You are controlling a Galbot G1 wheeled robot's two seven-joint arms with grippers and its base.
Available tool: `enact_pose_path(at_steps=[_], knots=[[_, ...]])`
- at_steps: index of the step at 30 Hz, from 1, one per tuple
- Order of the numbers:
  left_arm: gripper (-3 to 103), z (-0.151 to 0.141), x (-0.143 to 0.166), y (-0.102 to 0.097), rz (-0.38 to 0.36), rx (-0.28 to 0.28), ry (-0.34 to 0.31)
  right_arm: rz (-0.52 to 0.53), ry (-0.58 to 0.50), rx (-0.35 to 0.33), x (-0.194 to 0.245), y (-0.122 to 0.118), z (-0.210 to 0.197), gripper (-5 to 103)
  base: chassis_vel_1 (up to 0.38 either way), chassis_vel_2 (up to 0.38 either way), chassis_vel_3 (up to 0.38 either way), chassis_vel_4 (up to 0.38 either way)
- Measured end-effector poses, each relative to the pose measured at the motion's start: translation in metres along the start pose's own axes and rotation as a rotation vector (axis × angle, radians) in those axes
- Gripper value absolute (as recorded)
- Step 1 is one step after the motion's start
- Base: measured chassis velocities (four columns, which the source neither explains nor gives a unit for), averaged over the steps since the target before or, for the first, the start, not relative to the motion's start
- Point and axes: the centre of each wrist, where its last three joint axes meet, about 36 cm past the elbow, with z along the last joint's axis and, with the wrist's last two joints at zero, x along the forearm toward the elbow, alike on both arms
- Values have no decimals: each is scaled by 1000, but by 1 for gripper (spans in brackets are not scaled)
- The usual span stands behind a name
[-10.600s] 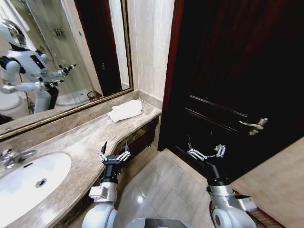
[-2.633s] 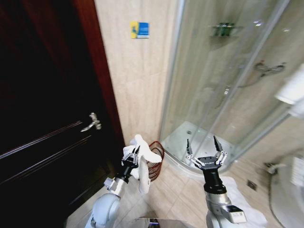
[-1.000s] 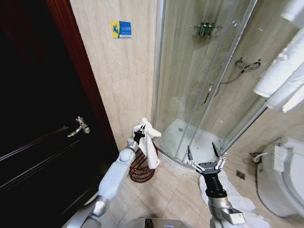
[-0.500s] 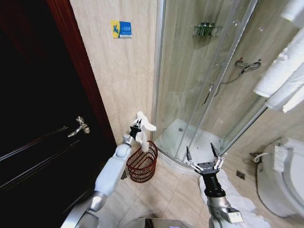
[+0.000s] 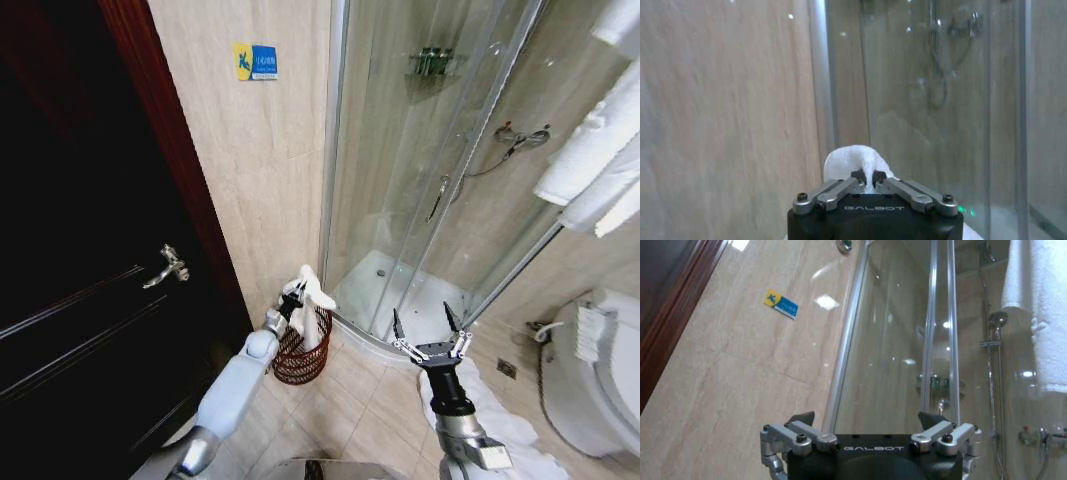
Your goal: Discard the used towel into the hamper.
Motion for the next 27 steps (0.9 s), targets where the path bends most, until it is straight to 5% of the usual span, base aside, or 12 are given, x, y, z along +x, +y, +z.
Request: enact_pose_path(at_steps=[27], knots=[[3, 88, -15, -2, 30, -111, 263, 7, 2, 6, 2, -3, 4, 100, 0, 0, 0, 0]])
